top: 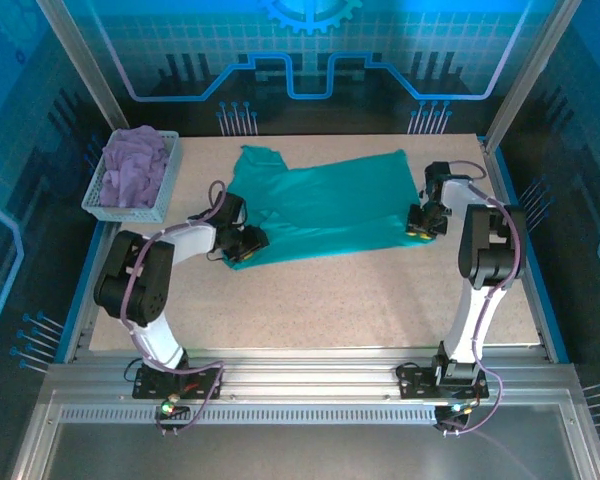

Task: Fold the inside-out t-shirt

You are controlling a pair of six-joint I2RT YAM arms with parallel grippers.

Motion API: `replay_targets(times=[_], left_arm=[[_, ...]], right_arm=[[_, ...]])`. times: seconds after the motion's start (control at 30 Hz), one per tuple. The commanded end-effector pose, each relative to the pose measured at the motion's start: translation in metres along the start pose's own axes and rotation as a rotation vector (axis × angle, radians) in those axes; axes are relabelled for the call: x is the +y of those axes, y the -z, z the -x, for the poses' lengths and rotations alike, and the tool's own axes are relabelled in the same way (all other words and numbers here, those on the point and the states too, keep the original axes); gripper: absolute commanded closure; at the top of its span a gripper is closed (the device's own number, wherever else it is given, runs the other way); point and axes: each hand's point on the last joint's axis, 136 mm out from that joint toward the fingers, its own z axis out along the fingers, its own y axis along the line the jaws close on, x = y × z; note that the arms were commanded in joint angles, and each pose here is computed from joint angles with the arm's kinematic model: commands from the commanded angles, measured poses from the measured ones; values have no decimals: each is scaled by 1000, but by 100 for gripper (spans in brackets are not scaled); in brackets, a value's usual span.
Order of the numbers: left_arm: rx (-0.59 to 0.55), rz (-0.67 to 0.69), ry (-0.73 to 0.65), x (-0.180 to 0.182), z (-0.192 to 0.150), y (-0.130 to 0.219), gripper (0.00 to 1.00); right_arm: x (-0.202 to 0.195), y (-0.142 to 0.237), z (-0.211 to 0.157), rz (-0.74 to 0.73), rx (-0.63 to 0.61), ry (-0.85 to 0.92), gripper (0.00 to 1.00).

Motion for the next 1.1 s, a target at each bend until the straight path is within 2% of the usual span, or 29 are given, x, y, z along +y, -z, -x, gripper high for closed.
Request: replay_targets(times=[0.0, 0.17, 0.27, 0.33, 0.4, 0.5, 0.63, 0.77, 0.9, 1.07], left_arm=[[33, 28, -16, 18, -18, 6, 52], [87, 20, 24, 43, -61, 17, 53], [84, -33, 35, 41, -74, 28, 52], [74, -64, 23, 35, -74, 36, 51], [59, -74, 23, 33, -70, 40, 51], [49, -70, 52, 38, -63, 40, 52], [30, -90, 88, 42, -57, 42, 53], [39, -78, 92, 49, -61, 38, 55], [44, -73, 101, 56, -64, 35, 56], [39, -68, 96, 59, -65, 36, 56]], right_arm=[[-24, -7, -49, -77, 145, -14, 71], [-31, 11, -90, -88, 118, -45, 72], [-26, 42, -94, -79, -9, -19, 72], [12, 70, -85, 15, -154, 105, 68], [74, 92, -80, 160, -263, 283, 60], [174, 108, -88, 377, -330, 508, 56], [281, 99, -108, 544, -277, 699, 55], [349, 69, -123, 578, -186, 803, 55], [379, 36, -126, 556, -101, 829, 56], [385, 0, -127, 502, -9, 840, 56]])
